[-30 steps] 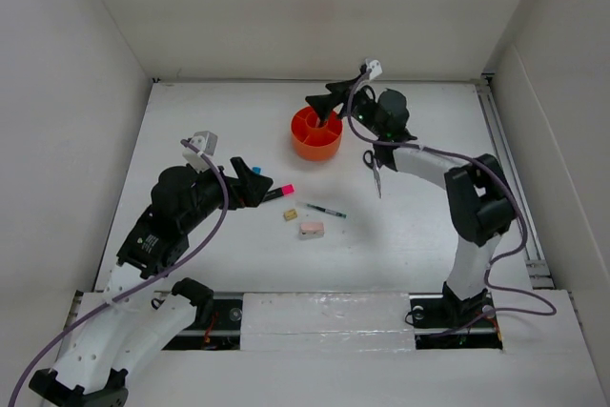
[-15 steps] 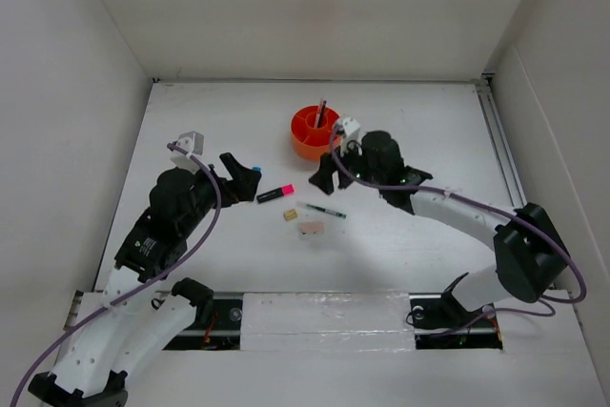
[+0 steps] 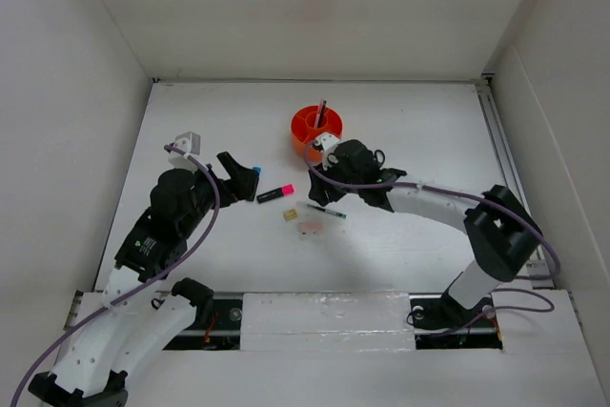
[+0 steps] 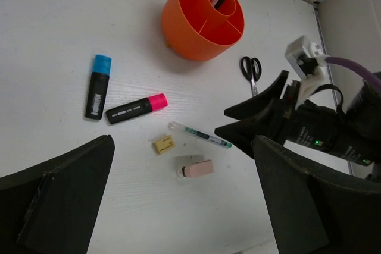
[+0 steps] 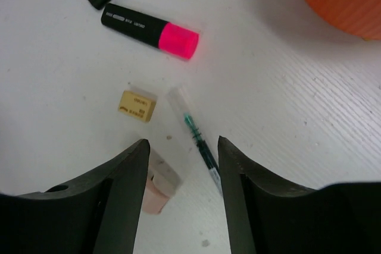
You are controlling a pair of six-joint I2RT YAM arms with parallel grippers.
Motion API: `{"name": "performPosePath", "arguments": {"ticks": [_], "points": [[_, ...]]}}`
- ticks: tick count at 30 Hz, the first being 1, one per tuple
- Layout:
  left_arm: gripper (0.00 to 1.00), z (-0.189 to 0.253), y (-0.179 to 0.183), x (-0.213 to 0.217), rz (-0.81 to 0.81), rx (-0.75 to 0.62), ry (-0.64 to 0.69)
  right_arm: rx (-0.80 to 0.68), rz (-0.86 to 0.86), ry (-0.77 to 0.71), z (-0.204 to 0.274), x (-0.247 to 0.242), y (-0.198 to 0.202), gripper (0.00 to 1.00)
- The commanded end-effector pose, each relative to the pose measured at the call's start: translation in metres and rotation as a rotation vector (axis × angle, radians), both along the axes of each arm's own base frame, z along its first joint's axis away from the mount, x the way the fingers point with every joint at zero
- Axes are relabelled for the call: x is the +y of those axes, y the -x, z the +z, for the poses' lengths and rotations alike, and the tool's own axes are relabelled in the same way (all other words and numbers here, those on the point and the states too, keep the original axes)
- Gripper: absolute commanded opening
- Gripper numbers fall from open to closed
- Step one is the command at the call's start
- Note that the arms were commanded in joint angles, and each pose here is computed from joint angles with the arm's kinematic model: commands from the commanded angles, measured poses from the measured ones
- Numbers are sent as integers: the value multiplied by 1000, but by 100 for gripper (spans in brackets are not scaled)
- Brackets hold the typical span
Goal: Sort the stationery into containers
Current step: Pick up the pen from the center of the board.
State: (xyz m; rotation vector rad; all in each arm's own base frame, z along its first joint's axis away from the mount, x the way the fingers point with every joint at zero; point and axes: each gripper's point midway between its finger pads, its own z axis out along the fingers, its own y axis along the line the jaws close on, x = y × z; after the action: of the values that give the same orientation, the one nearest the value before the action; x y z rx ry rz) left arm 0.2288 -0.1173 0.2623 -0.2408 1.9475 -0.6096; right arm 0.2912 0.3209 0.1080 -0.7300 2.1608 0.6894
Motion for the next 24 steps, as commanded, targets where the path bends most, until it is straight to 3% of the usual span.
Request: {"name": "performPosePath", "arguments": {"ticks": [1, 3, 8, 24], "points": [[100, 13, 1, -3, -18, -35, 21, -10, 43, 84, -14, 12, -8, 54], [100, 15, 1, -3, -18, -43, 25, -3, 49, 100, -21, 17, -13, 50], [100, 14, 1, -4, -29, -45, 19, 21, 66, 174, -34, 15, -17, 50], [100, 16, 3, -8, -58, -53, 23, 86, 132, 222, -58, 23, -9, 53]]}}
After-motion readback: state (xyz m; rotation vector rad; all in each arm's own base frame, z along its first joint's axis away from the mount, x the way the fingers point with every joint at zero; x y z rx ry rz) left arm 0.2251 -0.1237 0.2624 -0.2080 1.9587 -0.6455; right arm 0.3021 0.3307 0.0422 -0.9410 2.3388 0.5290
